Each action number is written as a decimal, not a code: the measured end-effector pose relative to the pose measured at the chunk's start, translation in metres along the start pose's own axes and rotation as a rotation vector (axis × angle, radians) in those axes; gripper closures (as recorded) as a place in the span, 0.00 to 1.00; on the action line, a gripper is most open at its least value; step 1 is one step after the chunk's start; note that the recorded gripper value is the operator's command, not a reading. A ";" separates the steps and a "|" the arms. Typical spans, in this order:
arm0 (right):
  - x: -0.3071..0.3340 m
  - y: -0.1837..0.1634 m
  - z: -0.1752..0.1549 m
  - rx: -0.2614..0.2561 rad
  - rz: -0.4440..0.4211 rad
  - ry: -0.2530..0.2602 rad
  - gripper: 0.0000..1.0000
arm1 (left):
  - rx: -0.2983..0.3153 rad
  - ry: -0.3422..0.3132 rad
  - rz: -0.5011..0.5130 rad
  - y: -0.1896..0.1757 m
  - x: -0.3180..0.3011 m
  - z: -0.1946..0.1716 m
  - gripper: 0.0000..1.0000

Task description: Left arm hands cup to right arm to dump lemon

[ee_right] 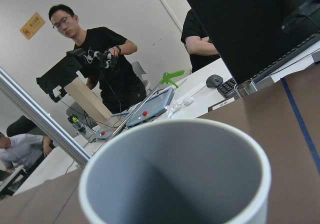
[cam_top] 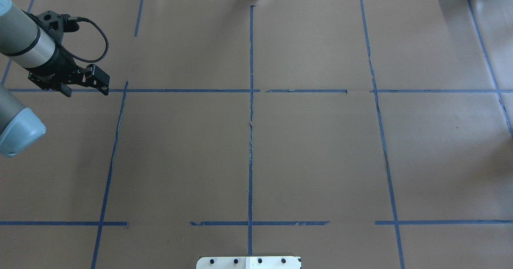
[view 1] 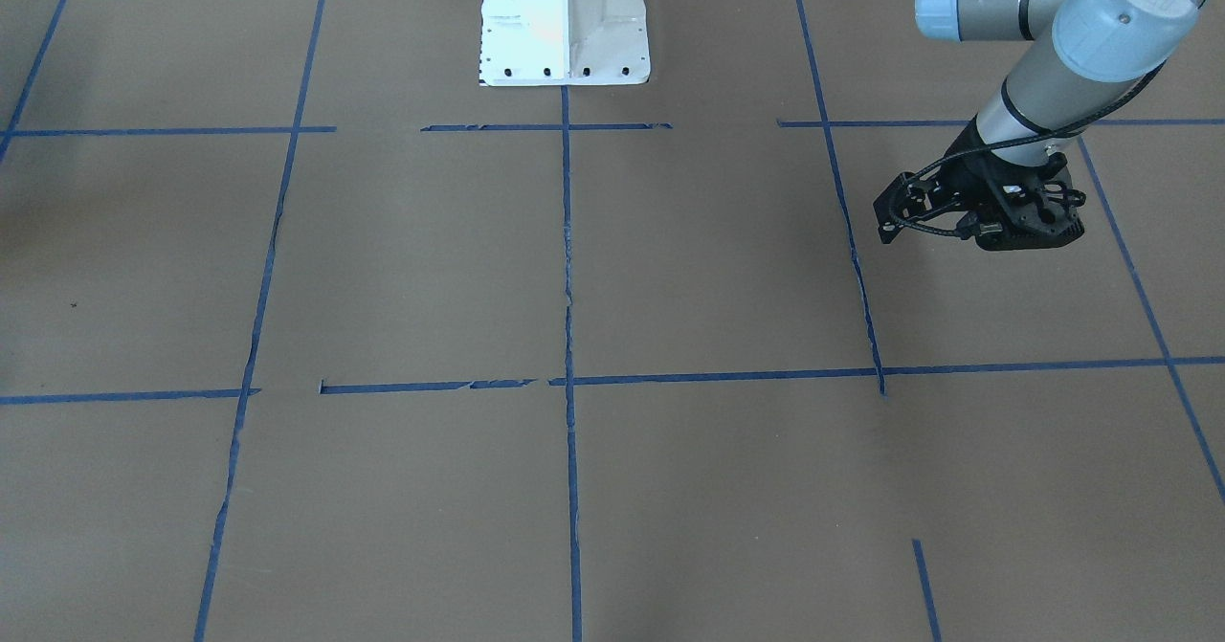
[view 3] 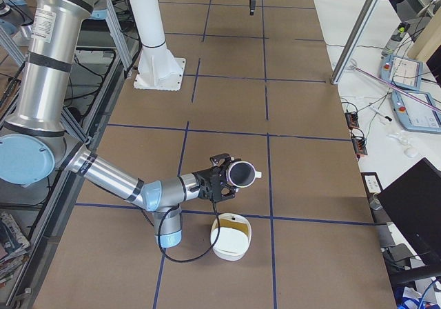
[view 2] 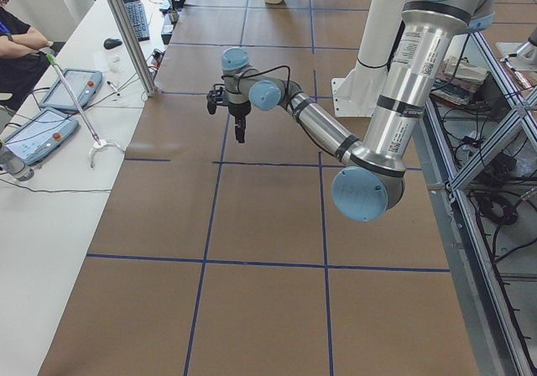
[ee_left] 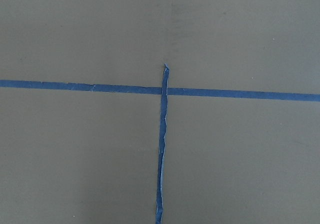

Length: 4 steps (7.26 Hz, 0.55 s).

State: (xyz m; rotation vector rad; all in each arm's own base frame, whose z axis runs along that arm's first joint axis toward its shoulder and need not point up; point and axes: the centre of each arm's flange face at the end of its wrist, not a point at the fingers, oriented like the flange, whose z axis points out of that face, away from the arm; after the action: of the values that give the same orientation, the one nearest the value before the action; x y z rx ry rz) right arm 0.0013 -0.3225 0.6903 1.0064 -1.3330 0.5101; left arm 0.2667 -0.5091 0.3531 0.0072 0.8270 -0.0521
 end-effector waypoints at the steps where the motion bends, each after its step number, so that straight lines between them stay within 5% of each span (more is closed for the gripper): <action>1: 0.000 0.000 0.006 -0.039 -0.138 0.016 0.85 | -0.001 0.000 0.000 0.000 0.000 0.000 0.00; 3: 0.000 -0.006 0.018 -0.078 -0.347 0.018 0.93 | 0.000 0.000 0.001 -0.001 0.000 0.000 0.00; 4: -0.003 -0.007 0.024 -0.097 -0.387 0.002 0.97 | 0.000 0.001 0.001 0.000 0.000 0.000 0.00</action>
State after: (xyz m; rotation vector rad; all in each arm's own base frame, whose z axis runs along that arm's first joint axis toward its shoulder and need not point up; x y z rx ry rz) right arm -0.0067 -0.3455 0.6830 1.1474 -1.1138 0.1520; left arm 0.2668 -0.5096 0.3529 0.0072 0.8275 -0.0509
